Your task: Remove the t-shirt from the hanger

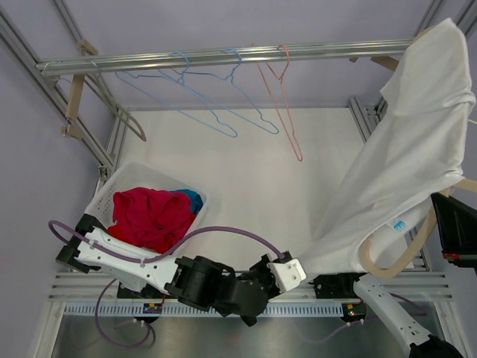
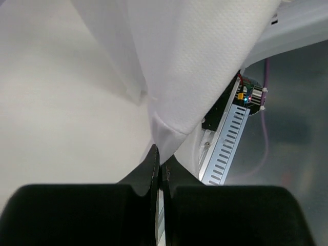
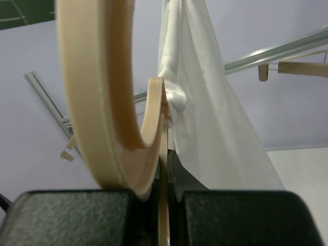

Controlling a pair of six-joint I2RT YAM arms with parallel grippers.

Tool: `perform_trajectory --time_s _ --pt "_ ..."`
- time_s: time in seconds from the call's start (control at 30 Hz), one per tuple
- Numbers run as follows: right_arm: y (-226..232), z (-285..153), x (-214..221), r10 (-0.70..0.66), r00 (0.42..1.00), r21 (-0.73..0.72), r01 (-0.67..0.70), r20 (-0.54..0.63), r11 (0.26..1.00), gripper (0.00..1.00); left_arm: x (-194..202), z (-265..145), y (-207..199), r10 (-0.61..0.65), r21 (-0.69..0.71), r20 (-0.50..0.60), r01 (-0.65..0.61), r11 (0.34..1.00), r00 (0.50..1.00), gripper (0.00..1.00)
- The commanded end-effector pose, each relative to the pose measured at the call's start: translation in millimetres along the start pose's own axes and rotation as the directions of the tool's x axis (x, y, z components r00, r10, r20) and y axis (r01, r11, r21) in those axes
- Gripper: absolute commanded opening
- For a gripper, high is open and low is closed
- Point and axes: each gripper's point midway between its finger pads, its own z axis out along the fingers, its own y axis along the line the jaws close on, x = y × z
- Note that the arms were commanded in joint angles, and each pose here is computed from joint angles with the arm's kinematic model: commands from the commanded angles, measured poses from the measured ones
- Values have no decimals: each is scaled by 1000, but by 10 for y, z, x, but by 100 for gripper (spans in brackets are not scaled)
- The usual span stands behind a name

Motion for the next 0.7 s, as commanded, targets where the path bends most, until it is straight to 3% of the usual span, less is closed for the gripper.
perform_trajectory --time_s 0.0,0.13,0.23,0.33,0.5,0.67 --pt "273 6 -460 -24 994 -104 36 111 994 0 294 105 -9 -10 2 -83 10 1000 997 0" --pt "239 146 -756 -56 979 -42 65 194 997 0 515 294 -519 6 155 -181 23 988 983 0" --pt "220 305 -663 -26 981 -43 35 191 998 0 499 344 -656 38 150 -170 -12 989 985 0" --pt "328 332 -481 -7 994 -109 19 111 994 0 461 341 -480 51 65 -143 -42 997 988 0" --pt "435 -184 -337 32 997 -210 -18 64 978 0 -169 22 65 -14 -79 25 16 997 1000 0" --pt "613 -721 -303 37 999 -331 -26 27 943 0 -1087 -293 224 -21 -48 219 32 998 975 0"
